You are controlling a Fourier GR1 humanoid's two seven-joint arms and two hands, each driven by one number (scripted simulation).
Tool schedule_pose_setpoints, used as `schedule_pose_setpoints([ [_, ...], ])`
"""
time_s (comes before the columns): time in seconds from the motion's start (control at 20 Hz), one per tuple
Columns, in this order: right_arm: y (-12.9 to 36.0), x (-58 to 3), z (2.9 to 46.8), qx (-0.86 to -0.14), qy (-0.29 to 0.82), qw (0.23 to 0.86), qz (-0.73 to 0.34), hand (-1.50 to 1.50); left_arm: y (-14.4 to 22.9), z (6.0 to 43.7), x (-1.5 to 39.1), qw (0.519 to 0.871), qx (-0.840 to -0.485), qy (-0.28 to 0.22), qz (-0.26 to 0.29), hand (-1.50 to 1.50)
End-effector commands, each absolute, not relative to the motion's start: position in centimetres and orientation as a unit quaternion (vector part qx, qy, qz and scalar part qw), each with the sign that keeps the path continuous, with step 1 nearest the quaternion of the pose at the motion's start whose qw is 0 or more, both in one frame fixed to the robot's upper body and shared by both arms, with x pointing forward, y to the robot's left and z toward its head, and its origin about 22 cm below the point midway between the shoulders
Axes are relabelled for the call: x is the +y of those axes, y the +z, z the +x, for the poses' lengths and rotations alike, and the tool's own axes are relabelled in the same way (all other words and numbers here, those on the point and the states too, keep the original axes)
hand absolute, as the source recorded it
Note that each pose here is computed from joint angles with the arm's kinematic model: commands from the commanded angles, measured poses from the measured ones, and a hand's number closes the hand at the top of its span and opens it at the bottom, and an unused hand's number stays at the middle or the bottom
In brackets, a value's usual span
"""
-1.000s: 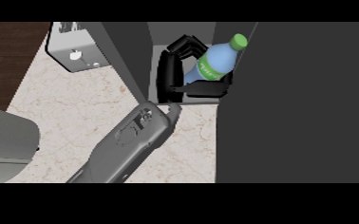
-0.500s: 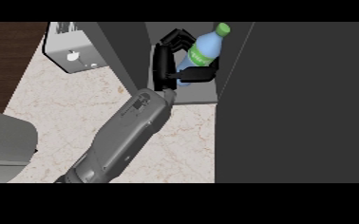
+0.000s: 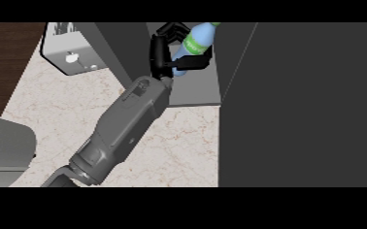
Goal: Pick up the bottled water, place it into the cabinet and close the cabinet
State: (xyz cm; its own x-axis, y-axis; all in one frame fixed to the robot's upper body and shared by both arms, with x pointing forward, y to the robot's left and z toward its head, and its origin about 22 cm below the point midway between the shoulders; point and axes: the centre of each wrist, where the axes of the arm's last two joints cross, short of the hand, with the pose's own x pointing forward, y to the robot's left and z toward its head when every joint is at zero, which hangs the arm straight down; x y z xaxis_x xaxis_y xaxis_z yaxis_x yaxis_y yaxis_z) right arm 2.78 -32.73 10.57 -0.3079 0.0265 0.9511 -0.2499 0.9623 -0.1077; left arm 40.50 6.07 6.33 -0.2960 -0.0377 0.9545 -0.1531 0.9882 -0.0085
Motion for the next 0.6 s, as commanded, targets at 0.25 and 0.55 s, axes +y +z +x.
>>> schedule_pose_setpoints([
  [0.25, 12.0, -32.5, 2.8, -0.816, 0.1, 0.562, 0.091, -1.5, 7.3, 43.1, 6.5, 0.588, -0.798, -0.021, 0.127, -1.5],
  [0.55, 11.8, -31.8, 2.9, -0.819, 0.111, 0.554, 0.099, -1.5, 7.2, 43.7, 6.7, 0.601, -0.786, -0.027, 0.144, -1.5],
])
